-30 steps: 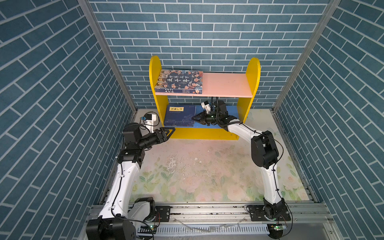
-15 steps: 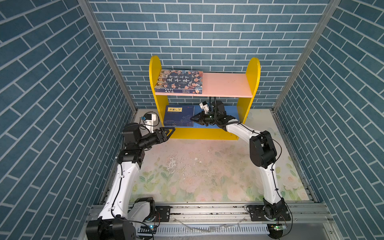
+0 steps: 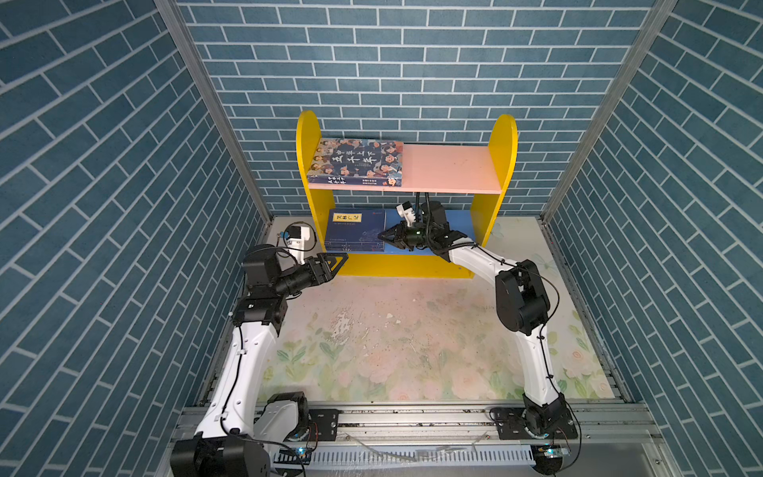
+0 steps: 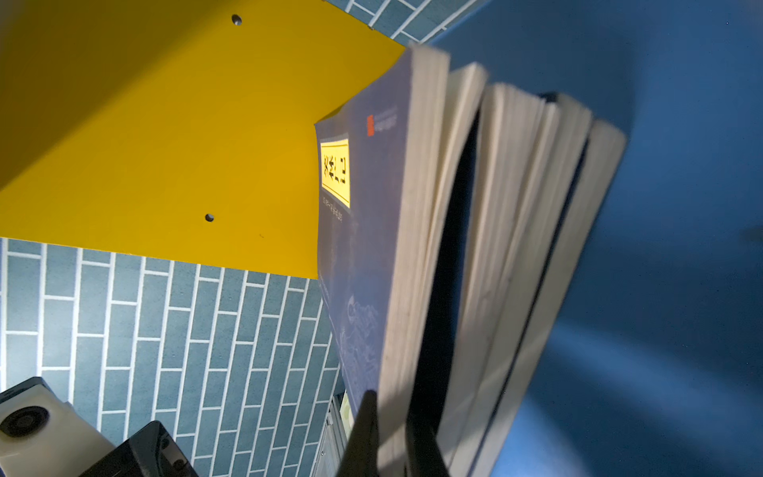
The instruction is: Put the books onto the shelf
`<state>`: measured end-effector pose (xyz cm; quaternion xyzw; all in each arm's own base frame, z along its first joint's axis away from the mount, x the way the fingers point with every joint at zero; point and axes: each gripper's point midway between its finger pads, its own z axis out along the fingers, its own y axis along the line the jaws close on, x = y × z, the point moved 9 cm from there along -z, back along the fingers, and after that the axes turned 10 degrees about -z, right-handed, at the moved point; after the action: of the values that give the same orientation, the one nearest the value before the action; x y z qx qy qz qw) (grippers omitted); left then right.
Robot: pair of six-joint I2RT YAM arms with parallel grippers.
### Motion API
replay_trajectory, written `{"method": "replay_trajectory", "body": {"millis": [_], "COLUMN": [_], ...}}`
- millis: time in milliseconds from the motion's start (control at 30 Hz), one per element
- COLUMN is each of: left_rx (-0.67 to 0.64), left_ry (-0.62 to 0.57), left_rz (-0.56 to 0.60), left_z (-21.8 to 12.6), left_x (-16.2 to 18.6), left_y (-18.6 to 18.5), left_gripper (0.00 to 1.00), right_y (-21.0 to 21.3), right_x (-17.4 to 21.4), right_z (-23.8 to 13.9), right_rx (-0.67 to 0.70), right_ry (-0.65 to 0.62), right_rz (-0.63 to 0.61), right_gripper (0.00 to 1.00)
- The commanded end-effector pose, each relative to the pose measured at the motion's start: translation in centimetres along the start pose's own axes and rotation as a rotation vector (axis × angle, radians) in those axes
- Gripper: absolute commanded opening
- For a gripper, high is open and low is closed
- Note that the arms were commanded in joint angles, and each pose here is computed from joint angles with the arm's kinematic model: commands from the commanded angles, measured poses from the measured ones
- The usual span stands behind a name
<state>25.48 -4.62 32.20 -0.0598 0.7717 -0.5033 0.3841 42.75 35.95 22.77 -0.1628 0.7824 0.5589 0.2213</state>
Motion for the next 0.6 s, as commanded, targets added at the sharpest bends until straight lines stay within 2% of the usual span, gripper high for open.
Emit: {"method": "replay_trajectory", "body": {"millis": [0,300,367,467,567], "left_rx": [0.015,0.016,0.016,0.017,0.018], "left_ry": [-0.008,-0.009,-0.009,-0.01,-0.011], "left_rz": [0.014,0.016,0.016,0.018,0.019], "left_z": [-0.28,-0.33,-0.34,-0.37,-0.37], "left_x": [0.17,0.18,0.2,0.2,0.17], "left_y": [-0.13,-0.18,-0.19,-0.24,-0.27], "left_gripper": [0.69,0.69,0.69,0.69,0.69], "right_y": [-0.34,-0.5,-0.37,-0.08,0.31], "right_x": [0.52,0.72,0.75,0.79,0.68], "right_z": [0.01,0.08,0.11,0.05,-0.2], "right_rx": [0.051,0.036,0.034,0.031,0.028], "right_ry": [-0.022,-0.026,-0.025,-0.023,-0.028], "right_rz": [-0.013,-0.003,-0.005,-0.006,-0.014], "right_gripper": [0.0,0.0,0.05,0.07,0.04]}}
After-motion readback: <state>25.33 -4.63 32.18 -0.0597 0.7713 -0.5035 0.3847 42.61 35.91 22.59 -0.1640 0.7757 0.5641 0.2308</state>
